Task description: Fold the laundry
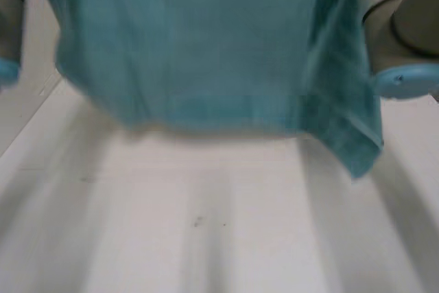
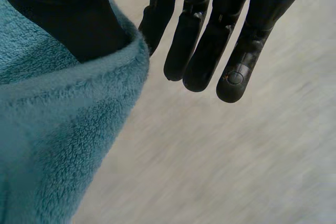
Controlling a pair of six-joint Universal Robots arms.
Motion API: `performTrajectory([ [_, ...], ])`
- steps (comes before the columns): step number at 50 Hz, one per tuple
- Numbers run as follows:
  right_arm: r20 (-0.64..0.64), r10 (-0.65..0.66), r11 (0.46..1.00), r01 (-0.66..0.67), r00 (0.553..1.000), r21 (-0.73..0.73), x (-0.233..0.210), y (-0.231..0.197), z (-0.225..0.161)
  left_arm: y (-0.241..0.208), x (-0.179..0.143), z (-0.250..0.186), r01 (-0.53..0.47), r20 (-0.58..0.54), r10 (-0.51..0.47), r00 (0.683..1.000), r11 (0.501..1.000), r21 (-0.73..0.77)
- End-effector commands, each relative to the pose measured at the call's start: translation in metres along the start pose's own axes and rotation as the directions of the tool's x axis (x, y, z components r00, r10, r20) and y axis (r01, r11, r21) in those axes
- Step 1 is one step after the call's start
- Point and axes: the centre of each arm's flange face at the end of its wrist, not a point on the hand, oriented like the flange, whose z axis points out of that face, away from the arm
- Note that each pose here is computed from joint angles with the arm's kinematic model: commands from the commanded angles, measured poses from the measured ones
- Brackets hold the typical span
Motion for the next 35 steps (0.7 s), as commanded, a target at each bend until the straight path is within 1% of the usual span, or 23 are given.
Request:
performTrajectory([
  [1,0.093,0.017,0.991,-0.029,0.995,0.129,0.012,-0.040,-0.033,-0.038,-0.014,-0.013,0.058,0.051,-0.065,0.997,0.990,0.128],
  [2,0.177,0.020,0.996,-0.034,0.984,0.080,0.003,-0.030,-0.045,-0.022,-0.009,-0.023,0.061,0.029,-0.063,0.998,0.996,0.067],
  [3,0.213,0.023,0.998,-0.033,0.977,0.045,0.000,-0.024,-0.050,-0.006,-0.005,-0.034,0.062,0.008,-0.062,0.998,0.998,0.002],
  [4,0.214,0.023,0.998,-0.033,0.977,0.045,0.000,-0.024,-0.050,0.003,-0.003,-0.040,0.062,-0.003,-0.062,0.998,0.998,-0.033],
  [5,0.270,0.034,0.999,-0.027,0.962,-0.027,-0.004,-0.010,-0.059,0.003,-0.003,-0.041,0.062,-0.003,-0.062,0.998,0.998,-0.034],
  [6,0.271,0.034,0.999,-0.027,0.962,-0.028,-0.004,-0.010,-0.059,0.020,-0.003,-0.051,0.058,-0.007,-0.059,0.998,0.994,-0.095],
  [7,0.329,0.053,0.994,-0.018,0.943,-0.108,-0.008,0.003,-0.070,0.020,-0.003,-0.052,0.058,-0.007,-0.059,0.998,0.994,-0.095],
  [8,0.380,0.080,0.983,-0.010,0.922,-0.182,-0.012,0.014,-0.082,0.053,-0.009,-0.074,0.042,0.001,-0.043,0.999,0.976,-0.213],
  [9,0.380,0.080,0.983,-0.010,0.922,-0.183,-0.012,0.014,-0.082,0.053,-0.009,-0.074,0.042,0.001,-0.043,0.999,0.976,-0.214],
  [12,0.478,0.162,0.939,0.015,0.863,-0.344,-0.026,0.037,-0.112,0.077,-0.012,-0.098,0.038,0.004,-0.039,0.999,0.950,-0.311],
  [14,0.486,0.177,0.924,0.025,0.856,-0.381,-0.030,0.048,-0.120,0.084,-0.011,-0.110,0.040,0.000,-0.043,0.999,0.937,-0.346],
  [17,0.485,0.180,0.921,0.026,0.856,-0.388,-0.031,0.051,-0.122,0.090,-0.010,-0.122,0.037,-0.012,-0.045,0.999,0.924,-0.381],
  [20,0.417,0.211,0.918,-0.033,0.884,-0.396,-0.025,0.062,-0.115,0.093,-0.012,-0.129,0.035,-0.027,-0.050,0.998,0.917,-0.396],
  [22,0.402,0.225,0.916,-0.051,0.887,-0.398,-0.024,0.063,-0.113,0.088,-0.017,-0.126,0.034,-0.027,-0.049,0.998,0.924,-0.381],
  [26,0.316,0.328,0.885,-0.172,0.890,-0.433,-0.019,0.067,-0.106,0.072,-0.020,-0.121,0.033,-0.022,-0.043,0.999,0.941,-0.337],
  [27,0.316,0.328,0.885,-0.173,0.890,-0.433,-0.019,0.067,-0.106,0.072,-0.020,-0.121,0.033,-0.022,-0.043,0.999,0.941,-0.337],
  [28,0.267,0.375,0.855,-0.220,0.888,-0.471,-0.016,0.077,-0.105,0.060,-0.019,-0.119,0.033,-0.025,-0.043,0.999,0.950,-0.309],
  [29,0.248,0.393,0.840,-0.236,0.885,-0.489,-0.016,0.082,-0.106,0.060,-0.019,-0.119,0.033,-0.025,-0.043,0.999,0.951,-0.309],
  [30,0.211,0.428,0.808,-0.267,0.879,-0.525,-0.016,0.092,-0.109,0.058,-0.019,-0.119,0.033,-0.025,-0.043,0.999,0.952,-0.303],
  [31,0.211,0.428,0.808,-0.268,0.879,-0.525,-0.016,0.092,-0.109,0.055,-0.018,-0.120,0.038,-0.027,-0.048,0.998,0.954,-0.298],
  [32,0.194,0.443,0.793,-0.282,0.875,-0.540,-0.016,0.096,-0.110,0.054,-0.017,-0.121,0.040,-0.028,-0.050,0.998,0.954,-0.298],
  [34,0.120,0.502,0.720,-0.337,0.857,-0.606,-0.019,0.110,-0.120,0.053,-0.016,-0.122,0.045,-0.029,-0.056,0.998,0.954,-0.297],
  [35,0.104,0.513,0.702,-0.347,0.852,-0.622,-0.020,0.113,-0.123,0.053,-0.015,-0.123,0.053,-0.030,-0.065,0.997,0.952,-0.300],
])
